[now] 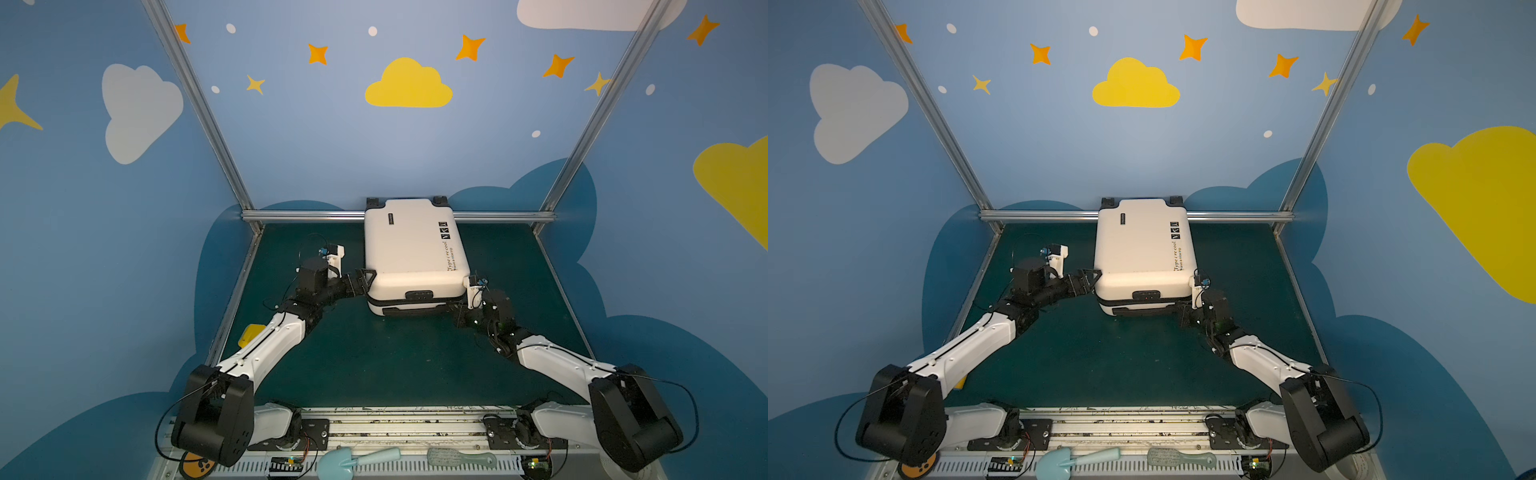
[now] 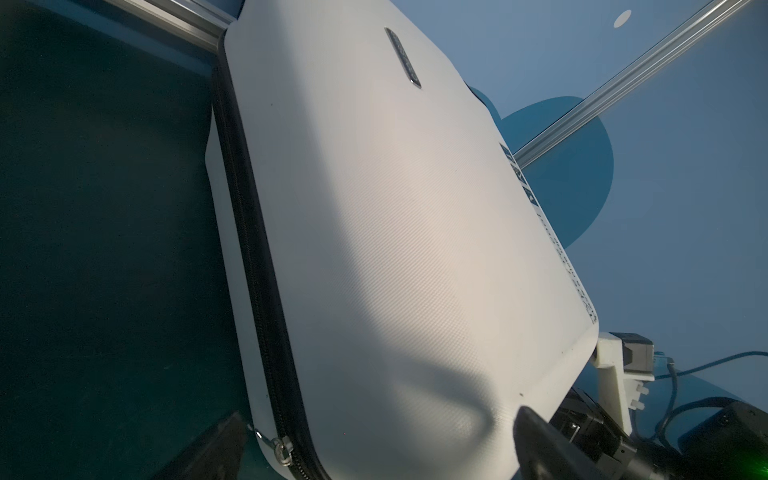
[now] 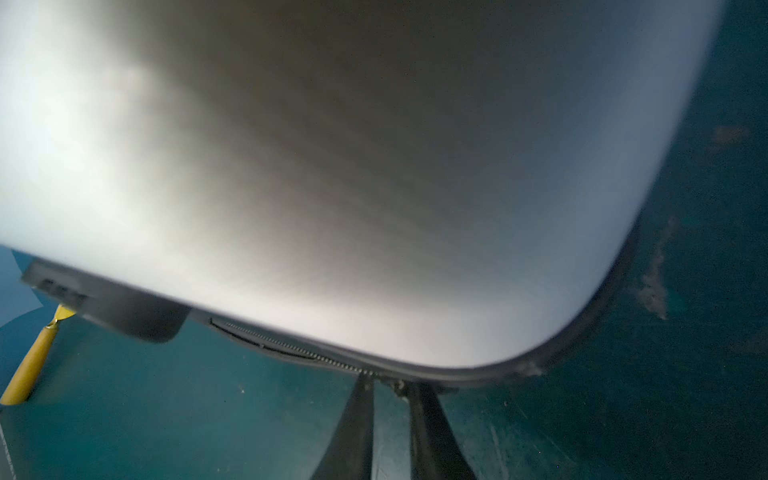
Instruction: Pack the luggage
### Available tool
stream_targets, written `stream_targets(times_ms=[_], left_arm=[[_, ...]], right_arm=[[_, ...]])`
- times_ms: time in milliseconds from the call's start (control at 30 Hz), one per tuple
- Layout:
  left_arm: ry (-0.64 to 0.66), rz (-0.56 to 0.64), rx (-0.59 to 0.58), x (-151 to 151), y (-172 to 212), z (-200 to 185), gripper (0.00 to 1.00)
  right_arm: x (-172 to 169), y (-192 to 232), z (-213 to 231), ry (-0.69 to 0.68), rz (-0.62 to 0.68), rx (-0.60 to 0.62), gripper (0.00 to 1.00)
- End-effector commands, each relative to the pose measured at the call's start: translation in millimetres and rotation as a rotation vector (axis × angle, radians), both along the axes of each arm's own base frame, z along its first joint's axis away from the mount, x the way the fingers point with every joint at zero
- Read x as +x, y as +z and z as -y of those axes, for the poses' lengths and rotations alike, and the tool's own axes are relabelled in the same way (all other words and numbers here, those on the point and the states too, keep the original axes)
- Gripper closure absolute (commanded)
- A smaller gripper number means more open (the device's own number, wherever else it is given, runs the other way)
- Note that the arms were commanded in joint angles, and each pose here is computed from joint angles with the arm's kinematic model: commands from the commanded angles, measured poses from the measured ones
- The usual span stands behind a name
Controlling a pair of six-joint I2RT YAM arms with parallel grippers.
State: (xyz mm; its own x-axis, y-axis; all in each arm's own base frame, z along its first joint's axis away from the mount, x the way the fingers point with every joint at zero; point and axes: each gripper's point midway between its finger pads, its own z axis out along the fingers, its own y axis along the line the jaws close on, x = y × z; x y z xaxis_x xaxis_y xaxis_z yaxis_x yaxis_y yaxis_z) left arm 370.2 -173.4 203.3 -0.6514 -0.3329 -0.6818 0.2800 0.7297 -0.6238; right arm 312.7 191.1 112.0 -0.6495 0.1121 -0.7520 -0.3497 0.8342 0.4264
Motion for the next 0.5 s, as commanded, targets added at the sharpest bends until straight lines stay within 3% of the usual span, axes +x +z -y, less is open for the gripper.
stream_targets(times_ms=[0,467], left_arm=[[-0.008,0.015,-0.009,4.5,8.2,1.6,0.0],[-0.01,0.002,-0.019,8.0,3.2,3.9,0.0]], right_arm=[[-6.3,-18.0,0.0,-0.002,-0.043,-0.016,0.81],[-14.6,-22.5,5.7,-0.019,-0.045,-0.013,0.81]])
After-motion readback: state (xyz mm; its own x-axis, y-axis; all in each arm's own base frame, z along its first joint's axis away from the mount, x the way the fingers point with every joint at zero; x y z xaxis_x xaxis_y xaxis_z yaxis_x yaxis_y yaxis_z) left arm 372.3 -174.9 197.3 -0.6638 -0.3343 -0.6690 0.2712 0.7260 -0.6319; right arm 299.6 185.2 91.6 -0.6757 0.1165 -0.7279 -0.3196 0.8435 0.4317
